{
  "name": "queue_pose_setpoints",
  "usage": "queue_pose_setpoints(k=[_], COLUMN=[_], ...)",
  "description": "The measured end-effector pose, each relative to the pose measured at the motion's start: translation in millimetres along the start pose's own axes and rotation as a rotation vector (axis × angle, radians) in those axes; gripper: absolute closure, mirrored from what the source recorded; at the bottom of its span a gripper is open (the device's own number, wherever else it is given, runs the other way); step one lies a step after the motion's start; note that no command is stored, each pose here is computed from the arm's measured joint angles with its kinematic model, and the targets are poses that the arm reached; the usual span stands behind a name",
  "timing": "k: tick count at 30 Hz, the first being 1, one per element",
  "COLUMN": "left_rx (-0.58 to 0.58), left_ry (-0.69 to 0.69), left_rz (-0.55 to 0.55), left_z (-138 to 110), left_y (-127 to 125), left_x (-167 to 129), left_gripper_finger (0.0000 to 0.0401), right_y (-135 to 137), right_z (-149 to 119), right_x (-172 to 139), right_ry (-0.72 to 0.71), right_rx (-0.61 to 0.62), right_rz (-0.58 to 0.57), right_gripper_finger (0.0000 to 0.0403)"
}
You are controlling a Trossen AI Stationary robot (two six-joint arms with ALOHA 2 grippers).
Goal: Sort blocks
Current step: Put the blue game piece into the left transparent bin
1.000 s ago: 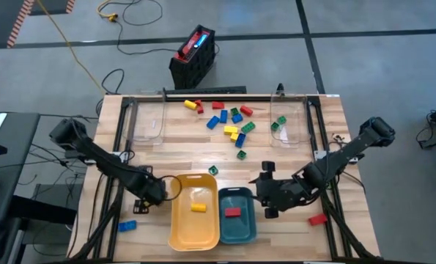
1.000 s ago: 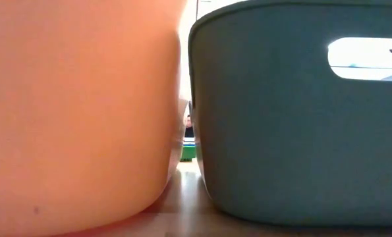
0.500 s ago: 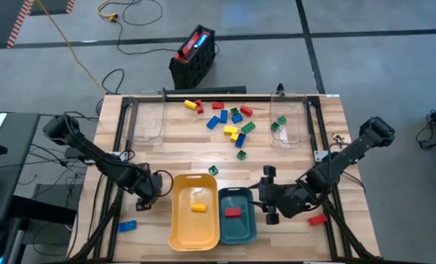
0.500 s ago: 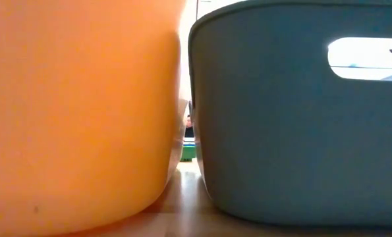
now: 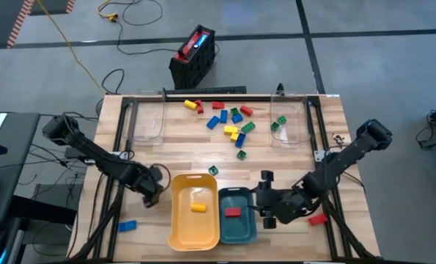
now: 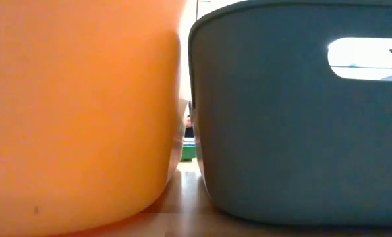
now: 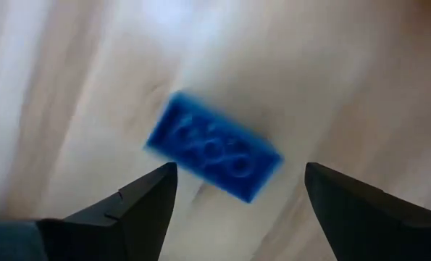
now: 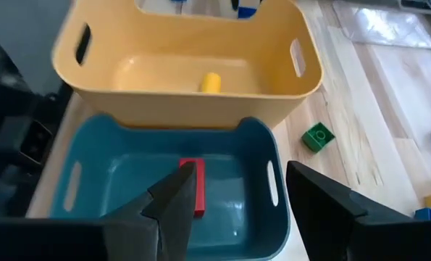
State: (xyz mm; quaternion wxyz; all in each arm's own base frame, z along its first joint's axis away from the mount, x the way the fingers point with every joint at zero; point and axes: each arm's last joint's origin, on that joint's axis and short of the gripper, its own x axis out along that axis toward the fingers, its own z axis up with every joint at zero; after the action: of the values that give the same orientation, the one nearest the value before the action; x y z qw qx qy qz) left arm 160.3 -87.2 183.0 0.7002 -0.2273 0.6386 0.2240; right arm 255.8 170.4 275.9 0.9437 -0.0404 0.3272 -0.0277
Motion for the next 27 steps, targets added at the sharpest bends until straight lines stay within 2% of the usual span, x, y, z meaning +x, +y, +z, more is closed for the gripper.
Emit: queue_pose_setpoints(k=[1, 3, 9, 17, 21, 27], left_rx=[-0.091, -0.202, -0.352, -0.424, -0.418, -0.438], left_ry=[0.005, 0.008, -0.014, -0.049, -0.052, 0.012], left_rz=[0.021, 0.045, 0.032, 0.023, 0.032, 0.023], left_z=[0.0, -0.3, 2.9, 9.2, 9.4, 1.3], left_y=[2.7, 6.2, 6.5, 7.4, 9.0, 17.8], left_x=[1.1, 3.7, 5.7, 6.3, 7.5, 30.4], left_gripper_finger=[0.0101, 0.0101, 0.0101, 0.0101, 0.0101, 0.0101], right_y=[0.7, 2.0, 7.2, 14.5, 18.1, 19.9], right_z=[-1.1, -2.6, -6.1, -8.6, -9.4, -9.7], right_x=[4.5, 10.7, 19.1, 19.5, 17.3, 16.2], right_ry=[0.008, 0.018, 0.03, 0.026, 0.02, 0.017], right_rx=[-0.004, -0.008, 0.003, -0.005, -0.009, -0.005], right_rz=[-0.007, -0.015, -0.017, -0.001, 0.011, 0.017], right_gripper_finger=[0.0175, 0.0175, 0.0175, 0.0175, 0.0175, 0.0175])
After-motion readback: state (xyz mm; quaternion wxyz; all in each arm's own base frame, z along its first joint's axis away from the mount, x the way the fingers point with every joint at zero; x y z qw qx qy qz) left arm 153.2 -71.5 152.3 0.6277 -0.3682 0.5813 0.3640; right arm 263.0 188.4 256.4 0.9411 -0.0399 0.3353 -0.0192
